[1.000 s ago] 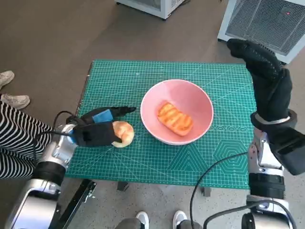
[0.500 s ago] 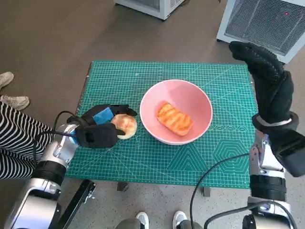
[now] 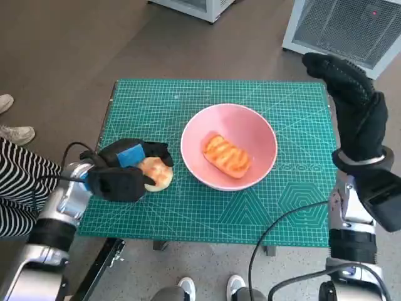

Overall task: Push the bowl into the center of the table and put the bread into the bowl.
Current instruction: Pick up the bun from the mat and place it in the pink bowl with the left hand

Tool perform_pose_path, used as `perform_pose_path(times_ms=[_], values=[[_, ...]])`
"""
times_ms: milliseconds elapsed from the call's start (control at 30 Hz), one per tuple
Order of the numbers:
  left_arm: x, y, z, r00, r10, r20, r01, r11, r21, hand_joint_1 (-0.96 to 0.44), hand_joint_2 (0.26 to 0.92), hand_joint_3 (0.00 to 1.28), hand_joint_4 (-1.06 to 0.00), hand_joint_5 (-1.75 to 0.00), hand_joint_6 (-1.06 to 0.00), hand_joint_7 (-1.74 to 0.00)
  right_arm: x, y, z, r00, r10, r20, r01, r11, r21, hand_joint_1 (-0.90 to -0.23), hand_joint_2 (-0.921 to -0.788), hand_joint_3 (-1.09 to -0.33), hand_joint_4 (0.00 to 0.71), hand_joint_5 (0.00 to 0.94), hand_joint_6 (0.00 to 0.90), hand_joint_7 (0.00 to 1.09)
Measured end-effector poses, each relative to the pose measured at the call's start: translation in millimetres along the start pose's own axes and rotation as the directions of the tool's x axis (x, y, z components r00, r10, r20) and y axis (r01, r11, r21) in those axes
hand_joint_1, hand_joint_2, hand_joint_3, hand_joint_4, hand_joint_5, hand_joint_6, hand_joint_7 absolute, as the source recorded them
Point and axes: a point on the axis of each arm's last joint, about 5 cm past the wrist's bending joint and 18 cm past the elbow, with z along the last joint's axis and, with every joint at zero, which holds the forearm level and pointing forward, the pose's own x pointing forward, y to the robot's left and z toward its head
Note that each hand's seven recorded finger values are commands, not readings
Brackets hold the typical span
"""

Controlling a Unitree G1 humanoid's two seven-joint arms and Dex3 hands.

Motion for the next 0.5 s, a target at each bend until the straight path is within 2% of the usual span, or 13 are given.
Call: perform_pose_path(times_ms=[267,500], values=[[-10,21.9,14.8,0.991,0.113,0.073,-0.113,0.994,-0.005,0.0,0.912,0.02,-0.81,-1.05,-0.64,-1.14,0.0,0.4,-0.2,1.0,-0.001,-0.001,0.001,1.0,0.002,-0.699,-0.921,-0.755,0.142,0.001,-0.001,0.52],[-18,43.2,33.6,0.959,0.231,0.164,-0.231,0.973,-0.018,0.0,0.908,0.02,-0.83,-1.03,-0.66,-1.12,0.0,0.6,-0.3,1.0,-0.001,-0.001,0.001,1.0,0.003,-0.699,-0.921,-0.754,0.143,0.001,-0.001,0.52]])
